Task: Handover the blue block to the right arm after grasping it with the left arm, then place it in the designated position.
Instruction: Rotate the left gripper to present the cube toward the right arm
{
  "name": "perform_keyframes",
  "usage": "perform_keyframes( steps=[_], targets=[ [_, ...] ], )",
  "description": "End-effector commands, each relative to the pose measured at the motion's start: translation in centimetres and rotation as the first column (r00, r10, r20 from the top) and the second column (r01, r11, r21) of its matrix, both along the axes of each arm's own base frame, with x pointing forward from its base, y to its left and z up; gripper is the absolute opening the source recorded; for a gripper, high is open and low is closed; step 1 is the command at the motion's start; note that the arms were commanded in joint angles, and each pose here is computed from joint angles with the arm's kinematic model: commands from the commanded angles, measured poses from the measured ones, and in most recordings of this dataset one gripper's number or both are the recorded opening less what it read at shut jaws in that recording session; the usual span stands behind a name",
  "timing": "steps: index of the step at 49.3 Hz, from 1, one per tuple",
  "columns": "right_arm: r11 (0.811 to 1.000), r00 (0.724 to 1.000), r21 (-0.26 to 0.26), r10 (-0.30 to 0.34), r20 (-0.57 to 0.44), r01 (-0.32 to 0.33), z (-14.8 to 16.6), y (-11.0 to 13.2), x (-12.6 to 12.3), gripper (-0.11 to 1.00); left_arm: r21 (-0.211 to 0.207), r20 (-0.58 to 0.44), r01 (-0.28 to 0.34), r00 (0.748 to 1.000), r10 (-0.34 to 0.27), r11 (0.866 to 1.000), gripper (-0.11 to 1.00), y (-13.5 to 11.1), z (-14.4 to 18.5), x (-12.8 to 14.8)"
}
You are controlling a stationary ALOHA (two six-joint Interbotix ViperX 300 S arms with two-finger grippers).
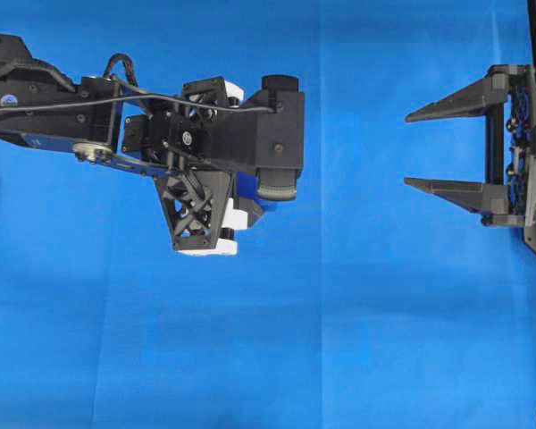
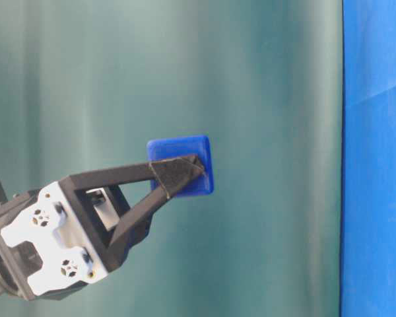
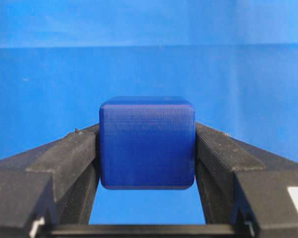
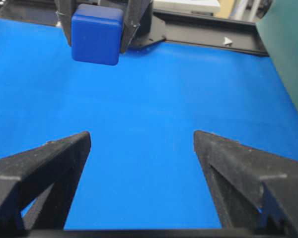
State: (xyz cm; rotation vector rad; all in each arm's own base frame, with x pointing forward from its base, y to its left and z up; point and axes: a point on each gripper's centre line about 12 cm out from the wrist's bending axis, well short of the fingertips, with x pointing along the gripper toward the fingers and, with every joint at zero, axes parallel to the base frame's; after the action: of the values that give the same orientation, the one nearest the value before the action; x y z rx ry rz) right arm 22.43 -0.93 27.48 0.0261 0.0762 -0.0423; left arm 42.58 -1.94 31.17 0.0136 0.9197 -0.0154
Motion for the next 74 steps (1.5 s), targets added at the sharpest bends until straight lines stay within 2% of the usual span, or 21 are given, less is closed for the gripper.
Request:
perform_keyframes(
  steps=[1, 34, 41, 46, 55, 62, 74],
  targets=[
    [1.0, 1.0, -0.002, -0.001, 0.024, 0.001, 0.9, 0.0, 0.3, 0.98, 0.0, 0.055, -0.001, 0.998, 0.001, 1.0, 0.48, 0.1, 2.1, -0.4],
    [1.0, 1.0, -0.002, -0.003, 0.024, 0.003, 1.0, -0.1, 0.3, 0.98, -0.001, 0.064, -0.002, 0.998, 0.002, 1.0, 0.49, 0.1, 2.4, -0.8],
    [1.0, 1.0, -0.003, -0.001, 0.028, 0.001, 1.1, 0.0, 0.3, 0.98, -0.005, 0.131, 0.001, 0.991, 0.0, 1.0, 0.49, 0.1, 2.8, -1.5],
    [1.0, 1.0, -0.006, -0.001, 0.03, 0.001, 1.2, 0.0, 0.3, 0.98, -0.01, 0.211, 0.004, 0.977, -0.002, 1.0, 0.49, 0.1, 2.9, -2.1],
    [1.0, 0.999, -0.013, 0.001, 0.035, -0.001, 1.3, 0.0, 0.3, 0.98, -0.018, 0.372, 0.014, 0.928, -0.006, 1.0, 0.49, 0.2, 3.2, -3.8],
    [1.0, 0.999, -0.018, 0.002, 0.042, -0.001, 1.7, 0.0, 0.4, 0.98, -0.023, 0.504, 0.024, 0.864, -0.009, 0.999, 0.49, 0.2, 3.4, -5.6],
    [1.0, 0.998, -0.022, 0.003, 0.056, -0.002, 2.2, 0.0, 0.4, 0.98, -0.033, 0.657, 0.032, 0.754, -0.002, 0.999, 0.49, 0.4, 2.9, -8.9]
  ],
)
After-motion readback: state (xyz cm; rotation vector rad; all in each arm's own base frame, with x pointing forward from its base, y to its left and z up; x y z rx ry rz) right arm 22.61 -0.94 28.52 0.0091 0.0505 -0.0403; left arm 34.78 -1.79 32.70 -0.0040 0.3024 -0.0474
